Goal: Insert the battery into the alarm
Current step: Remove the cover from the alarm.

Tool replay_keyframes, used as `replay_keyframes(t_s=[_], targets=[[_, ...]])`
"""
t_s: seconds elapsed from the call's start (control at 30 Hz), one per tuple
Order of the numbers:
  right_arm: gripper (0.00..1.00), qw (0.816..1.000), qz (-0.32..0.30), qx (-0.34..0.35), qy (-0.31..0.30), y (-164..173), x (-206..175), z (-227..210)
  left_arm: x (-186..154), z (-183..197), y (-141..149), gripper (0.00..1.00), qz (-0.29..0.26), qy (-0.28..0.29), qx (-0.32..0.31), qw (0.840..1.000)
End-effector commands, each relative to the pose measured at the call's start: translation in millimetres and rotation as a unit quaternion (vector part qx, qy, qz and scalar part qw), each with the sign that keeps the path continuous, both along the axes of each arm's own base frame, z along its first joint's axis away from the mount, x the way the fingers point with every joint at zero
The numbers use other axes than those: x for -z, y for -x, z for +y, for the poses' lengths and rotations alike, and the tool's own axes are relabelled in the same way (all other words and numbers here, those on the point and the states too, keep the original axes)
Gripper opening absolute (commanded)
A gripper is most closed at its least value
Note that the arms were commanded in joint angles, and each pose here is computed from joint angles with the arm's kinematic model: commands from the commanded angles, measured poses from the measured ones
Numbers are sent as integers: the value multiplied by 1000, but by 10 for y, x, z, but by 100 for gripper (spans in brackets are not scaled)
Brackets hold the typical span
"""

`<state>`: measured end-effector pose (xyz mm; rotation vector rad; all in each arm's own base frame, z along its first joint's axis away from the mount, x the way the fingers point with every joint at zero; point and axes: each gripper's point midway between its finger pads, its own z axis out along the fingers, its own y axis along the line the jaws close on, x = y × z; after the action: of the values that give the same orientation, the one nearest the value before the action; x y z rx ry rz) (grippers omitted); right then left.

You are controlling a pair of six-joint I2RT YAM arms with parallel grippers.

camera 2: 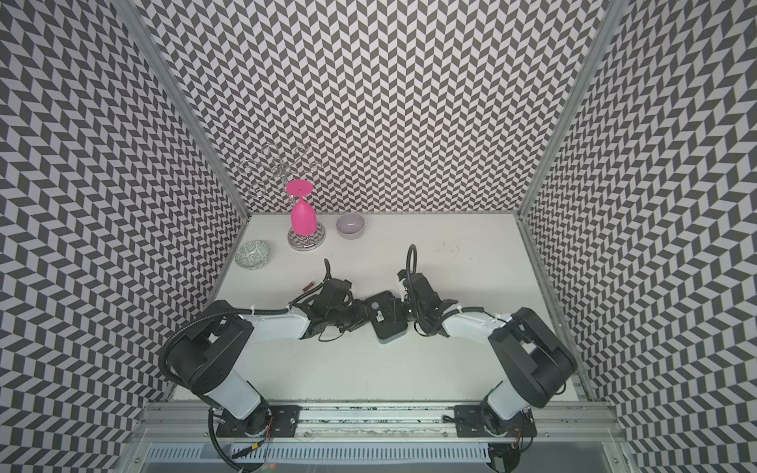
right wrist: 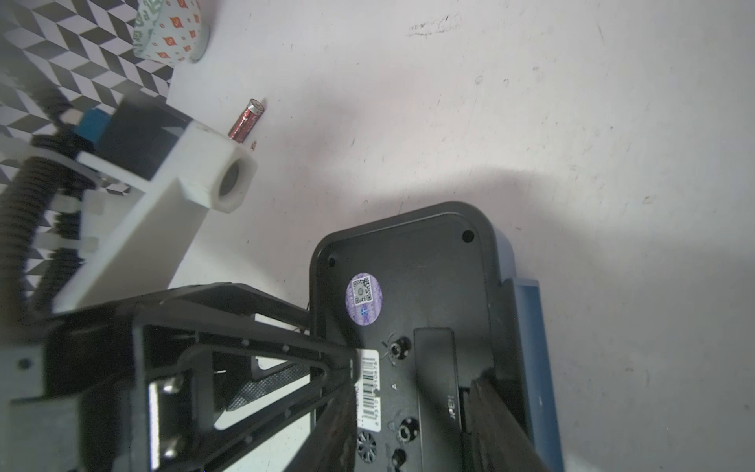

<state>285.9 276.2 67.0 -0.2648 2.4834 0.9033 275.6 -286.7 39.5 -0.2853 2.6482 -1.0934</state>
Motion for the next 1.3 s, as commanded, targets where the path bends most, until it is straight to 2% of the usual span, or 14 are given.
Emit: replay_keyframes(t_s=[0.0,0.57,0.73,0.9,1.27], targets=[[45,995,28,-65,-74,249,-142,222,194,64,66,43,26,-32,-2,999],[41,987,47,-68,-141,219,-223,116,192,67,46,43,25,-37,-1,999],[31,985,39,-68,-154,189,-301,96,199,60,40,43,26,-38,0,999],[31,990,30,-51,-129,127,-257,31,184,55,29,43,24,-39,0,999],[41,997,-17,-15,-79,-26,-330,-125,207,46,25,43,26,-40,2,999]])
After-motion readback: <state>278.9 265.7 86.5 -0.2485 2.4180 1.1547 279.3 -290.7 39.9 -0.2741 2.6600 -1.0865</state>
